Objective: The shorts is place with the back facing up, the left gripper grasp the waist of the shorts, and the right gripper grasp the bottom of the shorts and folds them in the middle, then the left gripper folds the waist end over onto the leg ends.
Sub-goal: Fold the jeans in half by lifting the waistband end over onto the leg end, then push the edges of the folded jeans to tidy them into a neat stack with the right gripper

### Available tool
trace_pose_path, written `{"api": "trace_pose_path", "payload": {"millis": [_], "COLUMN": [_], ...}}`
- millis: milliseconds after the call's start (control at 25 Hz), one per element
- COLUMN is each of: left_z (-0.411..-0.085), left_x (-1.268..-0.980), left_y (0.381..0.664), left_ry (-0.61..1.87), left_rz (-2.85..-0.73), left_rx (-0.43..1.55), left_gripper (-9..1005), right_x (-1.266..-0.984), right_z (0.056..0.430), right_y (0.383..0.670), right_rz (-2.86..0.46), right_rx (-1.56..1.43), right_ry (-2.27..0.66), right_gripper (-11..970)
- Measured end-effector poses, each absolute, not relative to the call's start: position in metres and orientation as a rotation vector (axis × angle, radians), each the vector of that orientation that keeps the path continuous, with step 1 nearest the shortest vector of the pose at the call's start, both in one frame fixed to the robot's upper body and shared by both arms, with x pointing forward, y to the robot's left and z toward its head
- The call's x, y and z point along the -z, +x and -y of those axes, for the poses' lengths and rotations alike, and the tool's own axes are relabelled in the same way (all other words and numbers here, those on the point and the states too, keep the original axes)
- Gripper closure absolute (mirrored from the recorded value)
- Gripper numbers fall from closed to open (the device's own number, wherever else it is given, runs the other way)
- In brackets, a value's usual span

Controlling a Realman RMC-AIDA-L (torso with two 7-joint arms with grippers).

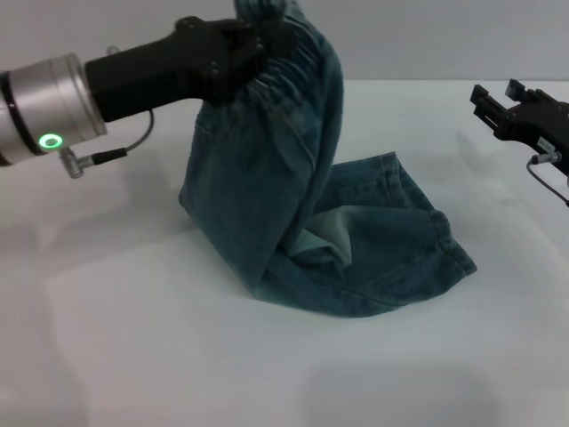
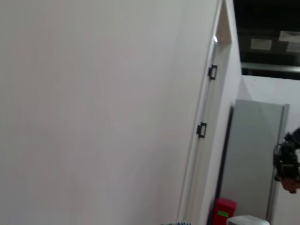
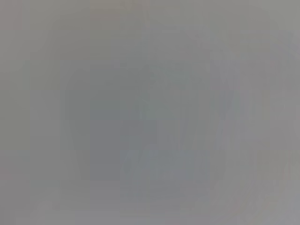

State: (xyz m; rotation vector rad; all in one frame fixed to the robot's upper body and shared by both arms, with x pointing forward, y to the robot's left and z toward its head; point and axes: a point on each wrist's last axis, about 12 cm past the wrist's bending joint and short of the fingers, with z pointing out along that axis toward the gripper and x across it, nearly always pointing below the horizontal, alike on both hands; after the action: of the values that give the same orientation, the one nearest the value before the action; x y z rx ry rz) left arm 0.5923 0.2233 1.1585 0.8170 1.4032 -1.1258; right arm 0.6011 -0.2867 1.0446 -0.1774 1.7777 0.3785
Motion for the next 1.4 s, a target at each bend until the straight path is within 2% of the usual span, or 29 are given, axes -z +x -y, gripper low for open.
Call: {"api": "trace_pose_path", "payload": {"millis": [280,560,880,1400], "left_z": [-0.204,-0.195,-0.192,-0.208], "left_x": [-1.159,-1.157,-1.162,-1.157], "left_y": [0.596,0.601,0.602,0.600], "left_ry": [0.863,0.799,0.783,0.728], "left_rz": [-1.404,-1.410,-1.371,-1.336], "left_rx": [1.160,1.183,1.207,1.136], "left_gripper": [908,908,775,277], "right_x": [-1.043,-1.042,-1.042,-1.048], "right_z": [0.298,0.311,0.313,0.313], "right_y": [0.598,0.593,0.593,0.599], "right_rz": [-1.775,-1.765,-1.768,-1.737], "right_rx": [-0.354,-0.332,-0.322,-0.316], "right_ry": [-0.112,-0.046,-0.037,-0.023], "right_gripper": [391,391,392,391]}}
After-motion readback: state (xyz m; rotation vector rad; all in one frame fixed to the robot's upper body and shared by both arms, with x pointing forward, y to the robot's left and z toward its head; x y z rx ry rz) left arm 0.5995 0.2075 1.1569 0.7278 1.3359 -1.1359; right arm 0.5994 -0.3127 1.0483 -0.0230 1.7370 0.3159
